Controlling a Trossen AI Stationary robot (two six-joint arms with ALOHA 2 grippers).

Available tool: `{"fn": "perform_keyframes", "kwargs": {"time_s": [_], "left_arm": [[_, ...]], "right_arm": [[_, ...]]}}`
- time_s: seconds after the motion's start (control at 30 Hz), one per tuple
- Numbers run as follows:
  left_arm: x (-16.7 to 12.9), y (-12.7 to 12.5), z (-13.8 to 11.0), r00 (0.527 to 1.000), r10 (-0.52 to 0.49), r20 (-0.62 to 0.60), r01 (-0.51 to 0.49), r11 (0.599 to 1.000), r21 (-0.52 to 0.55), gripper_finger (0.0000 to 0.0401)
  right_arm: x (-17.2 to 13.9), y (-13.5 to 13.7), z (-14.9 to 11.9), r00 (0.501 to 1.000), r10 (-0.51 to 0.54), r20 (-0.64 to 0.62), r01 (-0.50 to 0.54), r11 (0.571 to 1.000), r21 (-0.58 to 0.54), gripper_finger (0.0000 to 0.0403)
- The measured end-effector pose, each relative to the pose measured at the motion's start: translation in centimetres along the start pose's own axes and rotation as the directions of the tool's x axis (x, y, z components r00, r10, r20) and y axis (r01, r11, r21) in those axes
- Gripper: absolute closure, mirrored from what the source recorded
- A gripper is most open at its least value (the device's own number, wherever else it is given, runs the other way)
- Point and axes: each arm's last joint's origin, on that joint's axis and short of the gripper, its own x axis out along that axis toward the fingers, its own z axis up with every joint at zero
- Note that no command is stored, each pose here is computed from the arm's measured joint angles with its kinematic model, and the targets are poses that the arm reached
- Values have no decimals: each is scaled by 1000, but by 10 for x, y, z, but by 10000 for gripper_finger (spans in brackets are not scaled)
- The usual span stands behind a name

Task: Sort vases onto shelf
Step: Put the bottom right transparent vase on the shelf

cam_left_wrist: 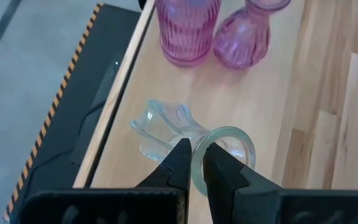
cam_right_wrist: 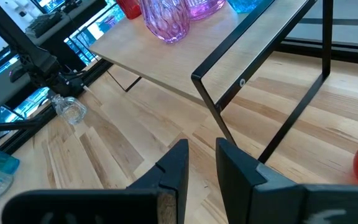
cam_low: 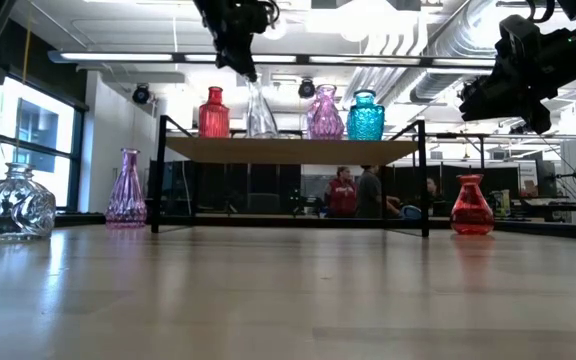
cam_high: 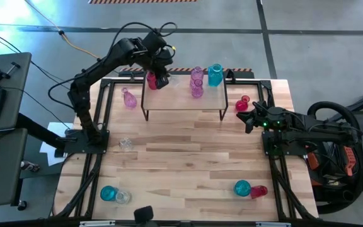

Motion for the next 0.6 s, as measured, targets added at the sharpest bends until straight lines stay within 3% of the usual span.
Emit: {"fn": "perform_keyframes", "kwargs": {"time_s": [0.6], "left_arm": [[13, 5, 1, 1000, -8, -15, 8, 1000, -2, 373]], "right_arm": [[0, 0, 0, 1000, 0, 0, 0, 1000, 0, 341]]}}
